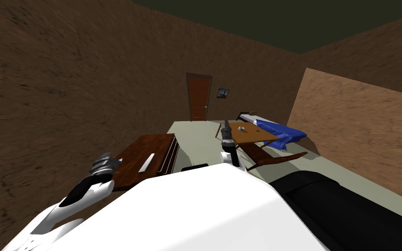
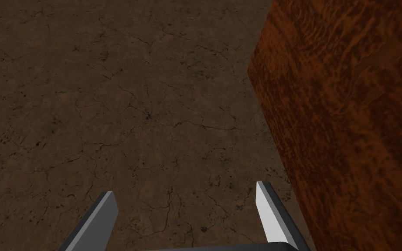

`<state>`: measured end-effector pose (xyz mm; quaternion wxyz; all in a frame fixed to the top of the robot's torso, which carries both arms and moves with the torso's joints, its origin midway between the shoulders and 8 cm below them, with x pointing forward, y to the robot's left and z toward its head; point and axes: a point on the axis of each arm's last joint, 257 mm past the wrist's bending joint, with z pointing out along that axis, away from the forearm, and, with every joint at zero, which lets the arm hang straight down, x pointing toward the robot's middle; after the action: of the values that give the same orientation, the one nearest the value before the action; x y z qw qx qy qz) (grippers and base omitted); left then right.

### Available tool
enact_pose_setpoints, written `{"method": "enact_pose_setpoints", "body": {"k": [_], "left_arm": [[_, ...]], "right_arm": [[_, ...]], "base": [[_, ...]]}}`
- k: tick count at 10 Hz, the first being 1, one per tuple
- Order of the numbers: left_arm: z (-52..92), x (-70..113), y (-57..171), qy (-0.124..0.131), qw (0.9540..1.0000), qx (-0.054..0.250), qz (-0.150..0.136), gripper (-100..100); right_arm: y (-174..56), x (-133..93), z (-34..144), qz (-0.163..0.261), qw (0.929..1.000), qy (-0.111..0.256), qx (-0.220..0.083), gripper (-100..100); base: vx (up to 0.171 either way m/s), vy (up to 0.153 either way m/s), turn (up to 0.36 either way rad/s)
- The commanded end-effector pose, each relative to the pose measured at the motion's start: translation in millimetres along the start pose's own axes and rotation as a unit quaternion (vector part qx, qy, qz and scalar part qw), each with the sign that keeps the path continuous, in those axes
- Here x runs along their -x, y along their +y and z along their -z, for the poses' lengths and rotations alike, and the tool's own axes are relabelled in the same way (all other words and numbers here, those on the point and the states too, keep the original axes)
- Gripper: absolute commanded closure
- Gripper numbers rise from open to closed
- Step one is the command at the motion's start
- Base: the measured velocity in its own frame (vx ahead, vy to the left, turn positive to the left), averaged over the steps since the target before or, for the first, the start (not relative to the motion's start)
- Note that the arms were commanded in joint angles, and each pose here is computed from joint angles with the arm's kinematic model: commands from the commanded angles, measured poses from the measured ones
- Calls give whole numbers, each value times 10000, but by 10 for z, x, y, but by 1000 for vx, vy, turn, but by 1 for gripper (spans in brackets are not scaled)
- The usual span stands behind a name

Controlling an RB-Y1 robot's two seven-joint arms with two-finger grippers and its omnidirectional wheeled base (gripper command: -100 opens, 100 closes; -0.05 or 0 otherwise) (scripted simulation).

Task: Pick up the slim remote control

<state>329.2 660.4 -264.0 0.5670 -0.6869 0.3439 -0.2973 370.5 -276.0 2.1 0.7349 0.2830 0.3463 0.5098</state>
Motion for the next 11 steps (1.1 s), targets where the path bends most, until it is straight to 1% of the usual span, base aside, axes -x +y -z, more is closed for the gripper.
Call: {"method": "enact_pose_setpoints", "body": {"k": [1, 2, 3, 4, 5, 6, 7, 8, 9, 10, 11], "left_arm": [[-76, 207, 91, -272, 9992, 213, 197, -100], [-51, 332, 287, -414, 9980, 437, 203, -100], [-95, 466, 276, -571, 9964, 500, 387, -100], [-63, 561, 440, -694, 9943, 706, 396, -100], [-86, 710, 496, -877, 9909, 827, 591, -100], [-29, 825, 696, -1026, 9871, 1066, 605, -100], [-26, 830, 704, -1032, 9870, 1074, 606, -100], [-25, 956, 800, -1226, 9808, 1278, 812, -100], [13, 1018, 899, -1297, 9786, 1370, 820, -100], [24, 1036, 928, -1318, 9779, 1397, 822, -100], [42, 1136, 1042, -1498, 9700, 1612, 1032, -100]], "right_arm": [[0, 0, 0, 0, 10000, 0, 0, 0], [0, 0, 0, 0, 10000, 0, 0, 0], [0, 0, 0, 0, 10000, 0, 0, 0], [0, 0, 0, 0, 10000, 0, 0, 0], [0, 0, 0, 0, 10000, 0, 0, 0], [0, 0, 0, 0, 10000, 0, -1, 0], [0, 0, 0, 0, 10000, 0, 0, 0], [0, 0, 0, 0, 10000, 0, 0, 0], [0, 0, 0, 0, 10000, 0, 0, 0], [0, 0, 0, 0, 10000, 0, 0, 0], [0, 0, 0, 0, 10000, 0, 0, 0]], "base": [[107, -51, -8], [88, -36, -6], [102, -47, 3], [95, -44, 2], [123, -36, 1], [108, -21, 2], [38, -5, 1], [70, -15, 2], [87, -12, 5], [41, 0, 1], [79, 9, 7]]}}
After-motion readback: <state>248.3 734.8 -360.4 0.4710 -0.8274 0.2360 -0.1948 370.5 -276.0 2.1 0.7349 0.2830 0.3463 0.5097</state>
